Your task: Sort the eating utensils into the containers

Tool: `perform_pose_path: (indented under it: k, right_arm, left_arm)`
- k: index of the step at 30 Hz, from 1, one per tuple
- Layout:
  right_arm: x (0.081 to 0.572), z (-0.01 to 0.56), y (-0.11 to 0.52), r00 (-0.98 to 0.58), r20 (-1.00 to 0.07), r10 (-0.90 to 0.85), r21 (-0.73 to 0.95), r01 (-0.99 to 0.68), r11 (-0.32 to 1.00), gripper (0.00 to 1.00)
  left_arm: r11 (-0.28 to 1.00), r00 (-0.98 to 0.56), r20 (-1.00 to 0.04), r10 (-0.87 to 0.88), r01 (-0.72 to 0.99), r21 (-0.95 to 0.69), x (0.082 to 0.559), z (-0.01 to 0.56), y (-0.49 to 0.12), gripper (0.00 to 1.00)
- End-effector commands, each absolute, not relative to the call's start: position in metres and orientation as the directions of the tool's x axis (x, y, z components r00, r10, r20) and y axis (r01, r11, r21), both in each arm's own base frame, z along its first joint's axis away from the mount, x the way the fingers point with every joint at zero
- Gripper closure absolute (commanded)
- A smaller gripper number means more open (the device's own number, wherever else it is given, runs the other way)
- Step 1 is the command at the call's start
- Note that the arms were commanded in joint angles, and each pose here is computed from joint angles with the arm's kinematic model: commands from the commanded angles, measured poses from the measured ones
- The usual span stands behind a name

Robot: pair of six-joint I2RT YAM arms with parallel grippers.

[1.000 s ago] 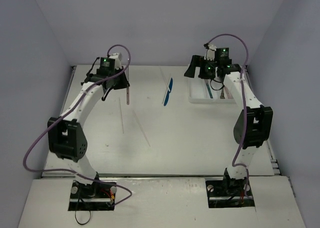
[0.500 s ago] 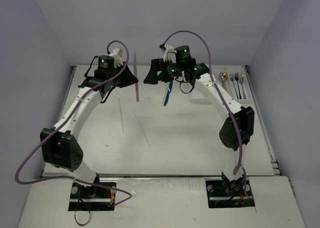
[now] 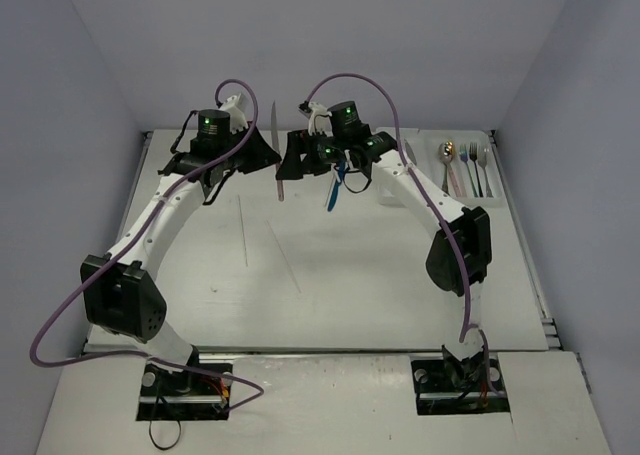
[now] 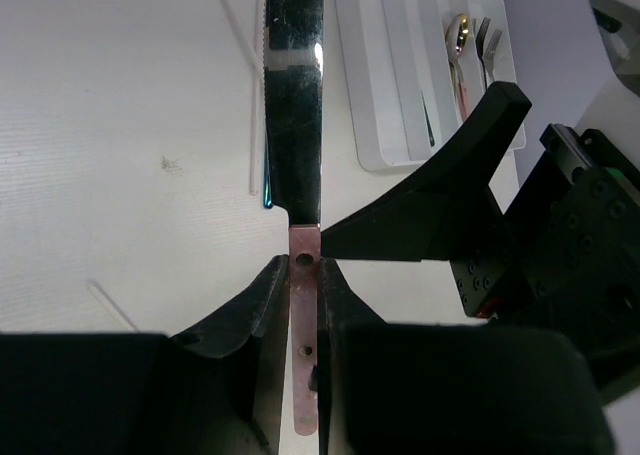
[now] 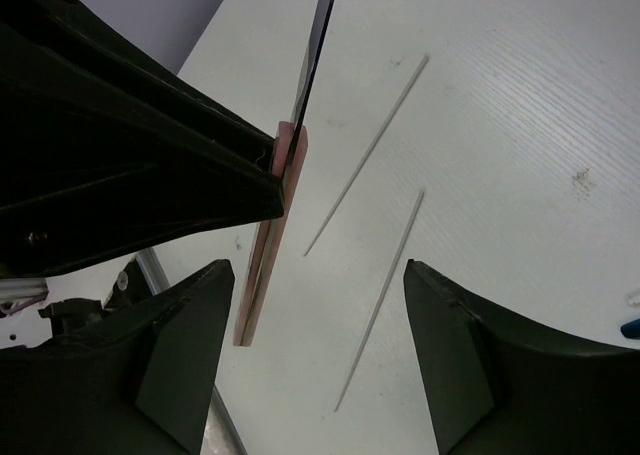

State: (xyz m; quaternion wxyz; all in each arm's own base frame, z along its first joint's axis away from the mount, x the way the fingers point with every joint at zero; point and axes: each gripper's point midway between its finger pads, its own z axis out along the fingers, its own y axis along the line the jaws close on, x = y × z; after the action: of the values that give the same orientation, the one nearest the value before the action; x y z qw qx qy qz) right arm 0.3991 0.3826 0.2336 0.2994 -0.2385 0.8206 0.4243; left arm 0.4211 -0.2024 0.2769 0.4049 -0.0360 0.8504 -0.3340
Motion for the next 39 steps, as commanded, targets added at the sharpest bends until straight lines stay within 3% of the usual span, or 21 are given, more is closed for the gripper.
perform_pose_path:
  k: [1,9,16,21,22,24,25,26,34,39]
  right_arm:
    - [0.398,0.262,0.395,-0.652,-0.75,-0.116,0.533,-0.698,0.479,0.37]
    - [0.397,0.266,0.402,-0.64,-0.759,-0.123,0.531,-0.717,0.452,0.61]
    - [0.398,0.262,0.4,-0.635,-0.761,-0.131,0.522,-0.719,0.458,0.98]
    - [0.404,0.261,0.387,-0.633,-0.764,-0.122,0.511,-0.71,0.485,1.0]
    - [0.404,0.264,0.384,-0.629,-0.769,-0.118,0.507,-0.711,0.488,1.0]
    - [0.407,0.268,0.375,-0.621,-0.776,-0.109,0.498,-0.709,0.499,1.0]
    - [0.411,0.268,0.368,-0.622,-0.776,-0.102,0.496,-0.702,0.512,1.0]
    - [0.416,0.271,0.358,-0.617,-0.781,-0.09,0.489,-0.695,0.527,1.0]
    - [0.46,0.253,0.252,-0.593,-0.804,-0.028,0.379,-0.549,0.745,1.0]
    - [0.496,0.228,0.141,-0.562,-0.825,-0.055,0.163,-0.33,0.93,1.0]
  left_arm:
    - [0.72,-0.585,-0.72,-0.373,0.308,-0.623,0.416,0.326,-0.211,1.0]
    - [0.709,-0.594,-0.706,-0.385,0.299,-0.638,0.413,0.321,-0.212,1.0]
    - [0.704,-0.59,-0.708,-0.388,0.306,-0.641,0.411,0.321,-0.212,1.0]
    - [0.702,-0.585,-0.712,-0.389,0.312,-0.64,0.41,0.322,-0.212,0.99]
    - [0.704,-0.589,-0.71,-0.387,0.309,-0.64,0.41,0.32,-0.211,0.91]
    - [0.715,-0.595,-0.709,-0.379,0.298,-0.632,0.41,0.316,-0.209,0.31]
    - [0.726,-0.595,-0.712,-0.374,0.29,-0.624,0.41,0.313,-0.207,0.14]
    - [0.733,-0.594,-0.713,-0.372,0.284,-0.618,0.411,0.311,-0.204,0.07]
    - [0.803,-0.545,-0.777,-0.315,0.284,-0.525,0.413,0.311,-0.183,0.07]
    - [0.925,-0.536,-0.837,-0.115,0.25,-0.287,0.418,0.29,-0.152,0.07]
